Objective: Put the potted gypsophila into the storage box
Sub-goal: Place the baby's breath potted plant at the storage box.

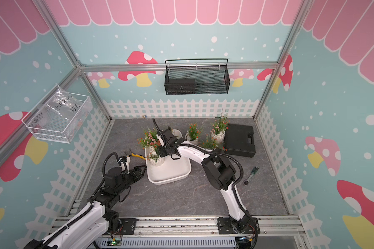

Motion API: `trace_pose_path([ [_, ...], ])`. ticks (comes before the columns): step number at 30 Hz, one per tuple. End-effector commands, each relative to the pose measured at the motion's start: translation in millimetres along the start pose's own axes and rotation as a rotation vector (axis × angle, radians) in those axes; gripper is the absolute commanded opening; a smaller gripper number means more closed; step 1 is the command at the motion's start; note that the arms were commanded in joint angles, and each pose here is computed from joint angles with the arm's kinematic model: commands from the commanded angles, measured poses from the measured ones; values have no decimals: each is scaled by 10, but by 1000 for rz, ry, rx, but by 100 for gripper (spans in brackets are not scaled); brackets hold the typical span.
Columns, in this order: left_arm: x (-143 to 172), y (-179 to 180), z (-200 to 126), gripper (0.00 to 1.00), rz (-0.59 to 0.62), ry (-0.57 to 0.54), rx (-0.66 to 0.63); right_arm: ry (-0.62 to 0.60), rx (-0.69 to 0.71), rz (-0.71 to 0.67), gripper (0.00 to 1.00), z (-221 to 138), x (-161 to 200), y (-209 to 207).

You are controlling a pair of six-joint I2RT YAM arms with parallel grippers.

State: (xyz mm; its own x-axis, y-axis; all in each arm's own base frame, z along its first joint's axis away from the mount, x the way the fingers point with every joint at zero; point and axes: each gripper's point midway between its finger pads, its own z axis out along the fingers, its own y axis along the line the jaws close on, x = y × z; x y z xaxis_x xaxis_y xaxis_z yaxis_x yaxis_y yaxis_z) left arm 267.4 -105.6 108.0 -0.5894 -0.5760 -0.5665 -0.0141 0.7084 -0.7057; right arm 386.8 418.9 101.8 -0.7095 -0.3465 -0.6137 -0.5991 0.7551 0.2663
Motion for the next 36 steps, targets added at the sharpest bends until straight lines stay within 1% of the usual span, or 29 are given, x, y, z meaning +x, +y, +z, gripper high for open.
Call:
trace_pose_path([
  [1, -20, -41, -9, 57, -10, -13, 33, -48, -54, -3, 16, -9, -177, 176],
  [8, -44, -36, -40, 57, -7, -27, 32, -54, -64, -5, 32, -92, -190, 205],
  [11, -50, -34, -50, 58, -5, -29, 32, -83, -63, -2, 37, -254, -232, 221],
  [13, -62, -35, -62, 58, -3, -35, 32, -126, -66, 1, 39, -426, -268, 232],
  [16, -64, -51, -72, 59, 3, -35, 40, -164, -60, 1, 41, -648, -246, 224],
  [19, -64, -89, -82, 60, 15, -32, 55, -223, -49, 0, 42, -964, -254, 206],
  [25, -124, -190, -165, 62, 58, -56, 86, -292, 10, 14, 43, -1393, -144, 8],
  [31, -196, -310, -285, 62, 85, -109, 78, -281, 64, 29, 44, -1689, 13, -251],
  [33, -190, -445, -299, 61, 99, -117, 93, -259, 81, 37, 44, -1747, 69, -350],
  [36, -112, -726, -274, 62, 167, -92, 104, -229, 96, 44, 44, -1818, 152, -477],
])
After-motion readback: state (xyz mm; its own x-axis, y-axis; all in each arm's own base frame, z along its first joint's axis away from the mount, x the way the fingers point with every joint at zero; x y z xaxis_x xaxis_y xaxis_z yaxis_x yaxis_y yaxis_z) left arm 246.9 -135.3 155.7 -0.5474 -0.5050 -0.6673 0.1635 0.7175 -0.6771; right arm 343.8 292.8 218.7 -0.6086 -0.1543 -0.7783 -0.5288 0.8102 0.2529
